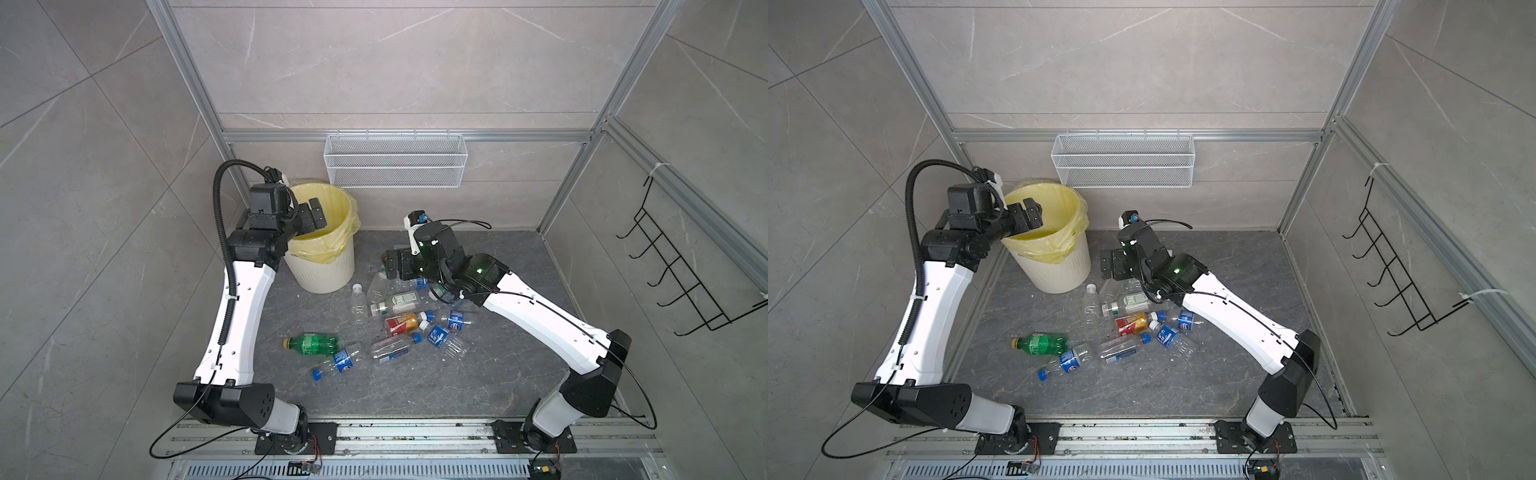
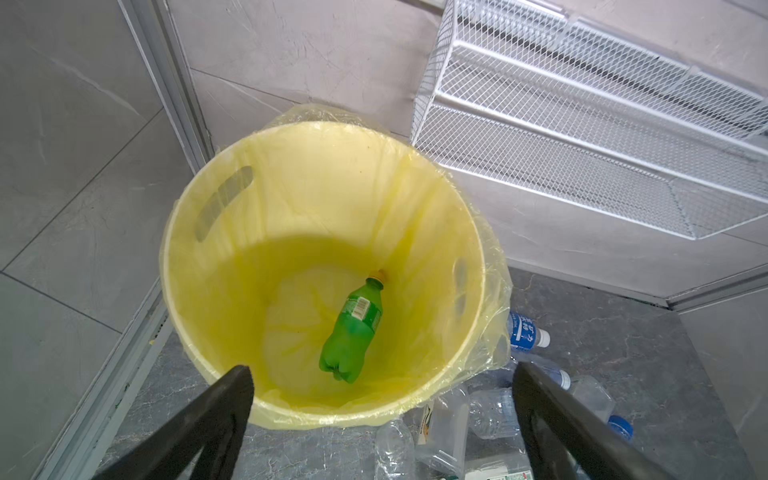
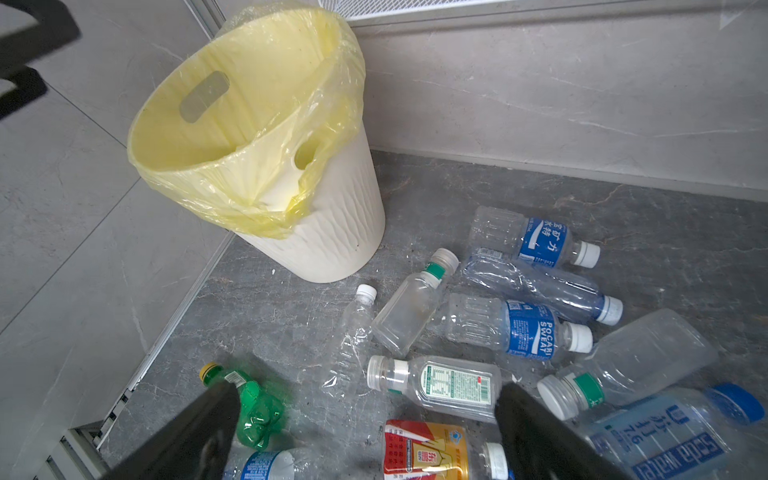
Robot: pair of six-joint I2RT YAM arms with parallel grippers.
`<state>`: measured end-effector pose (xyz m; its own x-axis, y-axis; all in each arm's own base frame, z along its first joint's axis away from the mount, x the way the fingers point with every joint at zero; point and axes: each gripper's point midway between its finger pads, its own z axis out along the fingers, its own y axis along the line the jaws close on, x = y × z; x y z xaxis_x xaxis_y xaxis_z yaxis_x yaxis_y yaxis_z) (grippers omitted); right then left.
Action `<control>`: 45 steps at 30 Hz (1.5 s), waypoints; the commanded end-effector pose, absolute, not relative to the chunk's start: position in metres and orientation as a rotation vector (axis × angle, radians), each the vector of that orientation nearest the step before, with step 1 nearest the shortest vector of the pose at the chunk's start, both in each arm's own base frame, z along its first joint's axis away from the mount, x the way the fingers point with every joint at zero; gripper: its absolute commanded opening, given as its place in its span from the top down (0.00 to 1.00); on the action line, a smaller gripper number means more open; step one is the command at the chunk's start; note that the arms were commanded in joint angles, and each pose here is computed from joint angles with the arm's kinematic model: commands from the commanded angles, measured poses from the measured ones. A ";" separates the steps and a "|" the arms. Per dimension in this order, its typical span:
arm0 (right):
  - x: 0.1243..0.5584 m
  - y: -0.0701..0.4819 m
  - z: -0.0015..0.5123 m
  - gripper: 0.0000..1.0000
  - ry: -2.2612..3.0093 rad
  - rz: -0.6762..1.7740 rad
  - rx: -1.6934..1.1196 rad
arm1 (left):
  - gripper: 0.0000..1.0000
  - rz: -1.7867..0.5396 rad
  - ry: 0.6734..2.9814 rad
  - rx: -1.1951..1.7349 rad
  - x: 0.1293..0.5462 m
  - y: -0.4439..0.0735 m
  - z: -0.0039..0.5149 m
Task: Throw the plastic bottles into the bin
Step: 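Lift the green bottle with the left gripper and carry it over the bin, then open the left gripper to drop the green bottle into the bin, then lower the left gripper onto the second green bottle and grasp it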
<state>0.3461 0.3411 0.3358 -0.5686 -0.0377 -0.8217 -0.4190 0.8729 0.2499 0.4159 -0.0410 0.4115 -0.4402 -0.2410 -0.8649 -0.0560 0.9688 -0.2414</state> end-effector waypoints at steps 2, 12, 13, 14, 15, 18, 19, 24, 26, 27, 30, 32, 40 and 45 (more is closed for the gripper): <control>0.340 0.336 0.342 0.00 2.125 0.564 -0.305 | 0.00 -0.258 2.009 -0.198 0.403 -0.045 0.423; 0.333 0.326 0.320 0.00 2.172 0.531 -0.307 | 0.00 -0.337 2.126 -0.163 0.381 -0.080 0.385; 0.332 0.325 0.315 0.00 2.181 0.528 -0.311 | 0.00 -0.337 2.147 -0.178 0.376 -0.081 0.377; 0.331 0.325 0.311 0.00 2.187 0.523 -0.314 | 0.00 -0.334 2.166 -0.189 0.372 -0.083 0.370; 0.330 0.323 0.306 0.00 2.194 0.516 -0.316 | 0.00 -0.320 2.192 -0.201 0.367 -0.083 0.363; 0.329 0.315 0.289 0.00 2.218 0.440 -0.333 | 0.00 -0.257 2.265 -0.217 0.347 -0.084 0.346; 0.328 0.314 0.285 0.00 2.224 0.426 -0.342 | 0.00 -0.235 2.276 -0.222 0.341 -0.083 0.343; 0.319 0.314 0.266 0.00 2.239 0.384 -0.401 | 0.00 -0.244 2.309 -0.354 0.310 -0.077 0.318; 0.315 0.315 0.258 0.00 2.250 0.372 -0.415 | 0.00 -0.257 2.323 -0.512 0.299 -0.069 0.299; 0.312 0.315 0.255 0.00 2.256 0.373 -0.424 | 0.00 -0.263 2.332 -0.561 0.294 -0.067 0.292; 0.302 0.322 0.245 0.00 2.262 0.402 -0.458 | 0.00 -0.235 2.353 -0.755 0.277 -0.055 0.260; 0.294 0.329 0.239 0.00 2.268 0.406 -0.484 | 0.00 -0.240 2.348 -0.872 0.267 -0.050 0.238; 0.269 0.353 0.221 0.00 2.282 0.389 -0.570 | 0.00 -0.265 2.338 -1.278 0.242 -0.032 0.149; 0.264 0.363 0.213 0.00 2.298 0.400 -0.584 | 0.00 -0.321 2.345 -1.447 0.237 -0.019 0.105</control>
